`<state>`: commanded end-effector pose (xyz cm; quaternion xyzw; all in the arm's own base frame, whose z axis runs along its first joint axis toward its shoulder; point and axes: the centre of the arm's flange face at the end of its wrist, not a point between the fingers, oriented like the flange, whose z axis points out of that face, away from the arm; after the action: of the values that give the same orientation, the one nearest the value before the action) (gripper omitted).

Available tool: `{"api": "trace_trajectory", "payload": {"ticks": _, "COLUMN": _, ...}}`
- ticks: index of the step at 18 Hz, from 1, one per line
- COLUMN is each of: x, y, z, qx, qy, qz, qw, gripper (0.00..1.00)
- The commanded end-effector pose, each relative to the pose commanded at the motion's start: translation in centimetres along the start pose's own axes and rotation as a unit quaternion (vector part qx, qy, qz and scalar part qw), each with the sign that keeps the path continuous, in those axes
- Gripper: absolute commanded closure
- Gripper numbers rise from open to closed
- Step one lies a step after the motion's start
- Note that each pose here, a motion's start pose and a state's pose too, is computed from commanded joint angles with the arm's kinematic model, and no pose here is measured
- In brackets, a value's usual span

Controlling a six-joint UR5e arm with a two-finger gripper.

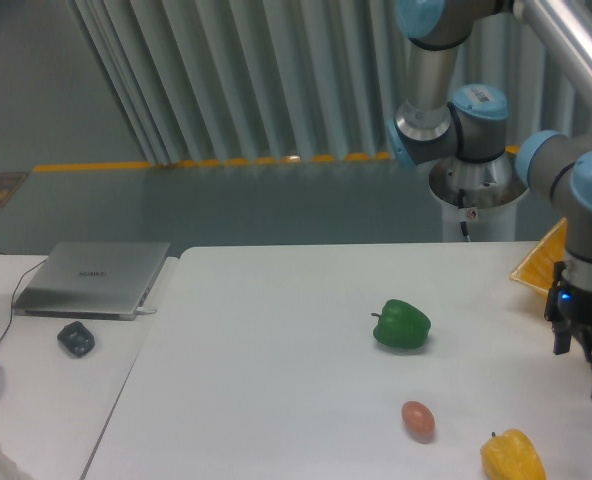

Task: Place the yellow pepper in a basket
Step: 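Move the gripper from the yellow basket down toward the yellow pepper, then lower the open gripper over the yellow pepper and close on it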

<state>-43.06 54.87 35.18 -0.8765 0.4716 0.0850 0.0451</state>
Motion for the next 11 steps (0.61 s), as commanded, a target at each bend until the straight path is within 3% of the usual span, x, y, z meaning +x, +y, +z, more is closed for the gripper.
{"api": "trace_trajectory", "payload": {"ticks": 7, "x": -1.8, "y": -3.6, "z": -0.2, "qx": 0.001, "qy": -0.011, "qz": 0.158, "qw": 0.9874, "gripper": 0.00}}
{"api": "trace_trajectory", "payload": {"ticks": 11, "x": -2.4, "y": -5.8, "z": 1.2, "qx": -0.004, "qy": -0.022, "qz": 0.257, "qw": 0.9663, "gripper": 0.00}}
